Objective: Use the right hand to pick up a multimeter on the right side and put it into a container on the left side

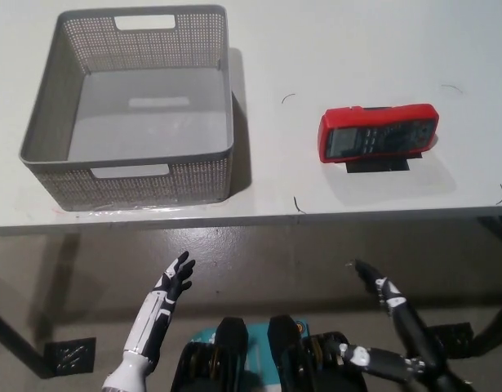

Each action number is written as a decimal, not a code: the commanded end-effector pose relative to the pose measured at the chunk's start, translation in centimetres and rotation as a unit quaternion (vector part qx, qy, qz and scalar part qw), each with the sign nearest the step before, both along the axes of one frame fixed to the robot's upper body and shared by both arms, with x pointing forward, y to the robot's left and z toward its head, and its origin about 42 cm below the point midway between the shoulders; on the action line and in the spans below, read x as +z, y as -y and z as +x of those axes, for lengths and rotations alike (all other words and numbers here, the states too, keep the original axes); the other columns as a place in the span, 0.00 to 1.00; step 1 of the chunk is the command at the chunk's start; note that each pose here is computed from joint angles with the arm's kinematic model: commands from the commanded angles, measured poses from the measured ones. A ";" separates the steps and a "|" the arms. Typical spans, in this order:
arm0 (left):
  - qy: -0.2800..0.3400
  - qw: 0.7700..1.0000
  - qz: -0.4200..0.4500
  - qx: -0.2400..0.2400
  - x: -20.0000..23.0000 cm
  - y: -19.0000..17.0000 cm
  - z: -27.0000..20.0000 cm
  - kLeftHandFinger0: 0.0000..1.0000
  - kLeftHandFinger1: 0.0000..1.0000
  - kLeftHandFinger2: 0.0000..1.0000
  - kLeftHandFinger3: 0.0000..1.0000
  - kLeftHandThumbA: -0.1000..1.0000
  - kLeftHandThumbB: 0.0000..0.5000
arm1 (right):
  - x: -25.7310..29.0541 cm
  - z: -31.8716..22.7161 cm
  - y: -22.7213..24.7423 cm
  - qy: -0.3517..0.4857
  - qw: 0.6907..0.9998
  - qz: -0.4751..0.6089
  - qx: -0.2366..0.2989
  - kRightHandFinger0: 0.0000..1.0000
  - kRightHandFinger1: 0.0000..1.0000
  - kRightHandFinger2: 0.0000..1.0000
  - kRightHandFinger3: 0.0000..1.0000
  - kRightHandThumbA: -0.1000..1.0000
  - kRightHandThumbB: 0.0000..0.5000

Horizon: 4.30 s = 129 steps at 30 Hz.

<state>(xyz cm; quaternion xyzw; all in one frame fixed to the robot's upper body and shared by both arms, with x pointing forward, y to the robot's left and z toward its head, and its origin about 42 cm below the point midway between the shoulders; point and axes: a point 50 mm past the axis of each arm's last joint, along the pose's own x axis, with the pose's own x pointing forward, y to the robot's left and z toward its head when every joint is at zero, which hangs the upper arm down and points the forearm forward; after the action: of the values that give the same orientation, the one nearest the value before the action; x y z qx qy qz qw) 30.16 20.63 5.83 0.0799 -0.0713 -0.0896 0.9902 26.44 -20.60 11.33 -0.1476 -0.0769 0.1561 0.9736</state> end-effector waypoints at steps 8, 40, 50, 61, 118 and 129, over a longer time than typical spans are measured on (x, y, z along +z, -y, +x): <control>0.051 0.999 0.002 -0.013 1.7 -0.2 0.7 1.00 1.00 1.00 1.00 1.00 0.36 | 14.2 -1.1 5.6 0.154 0.961 -0.230 -0.002 1.00 1.00 1.00 1.00 1.00 0.61; 0.038 0.999 0.012 -0.018 1.0 -0.2 0.4 1.00 1.00 1.00 1.00 1.00 0.39 | 28.8 28.2 -0.3 -0.018 0.836 -0.549 -0.008 1.00 1.00 1.00 1.00 1.00 0.90; 0.042 0.999 0.014 -0.022 1.1 -0.2 0.6 1.00 1.00 1.00 1.00 1.00 0.38 | 28.7 30.9 -1.4 -0.042 0.827 -0.560 -0.013 1.00 1.00 1.00 1.00 1.00 0.95; 0.042 0.999 0.019 -0.030 1.1 0.0 0.6 1.00 1.00 1.00 1.00 1.00 0.42 | 28.1 31.3 -0.7 -0.096 0.853 -0.512 0.035 1.00 1.00 1.00 1.00 1.00 1.00; 0.018 0.999 0.022 -0.037 -0.5 -0.4 -1.2 1.00 1.00 1.00 1.00 1.00 0.40 | 11.0 30.5 1.9 -0.301 0.787 0.533 -0.078 0.00 0.01 0.52 0.54 0.00 0.33; 0.010 0.999 0.022 -0.033 -0.9 -0.3 -1.6 1.00 1.00 1.00 1.00 1.00 0.45 | 13.4 31.1 -3.2 -0.301 0.755 0.583 0.013 0.00 0.09 0.58 0.78 0.00 0.26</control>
<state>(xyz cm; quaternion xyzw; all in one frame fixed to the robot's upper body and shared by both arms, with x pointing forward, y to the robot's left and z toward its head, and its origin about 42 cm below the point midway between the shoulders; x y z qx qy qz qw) 28.81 20.87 4.19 0.0955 -0.0491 -0.1234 0.9865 56.20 -24.96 20.38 0.2524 0.1869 -0.0050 0.9494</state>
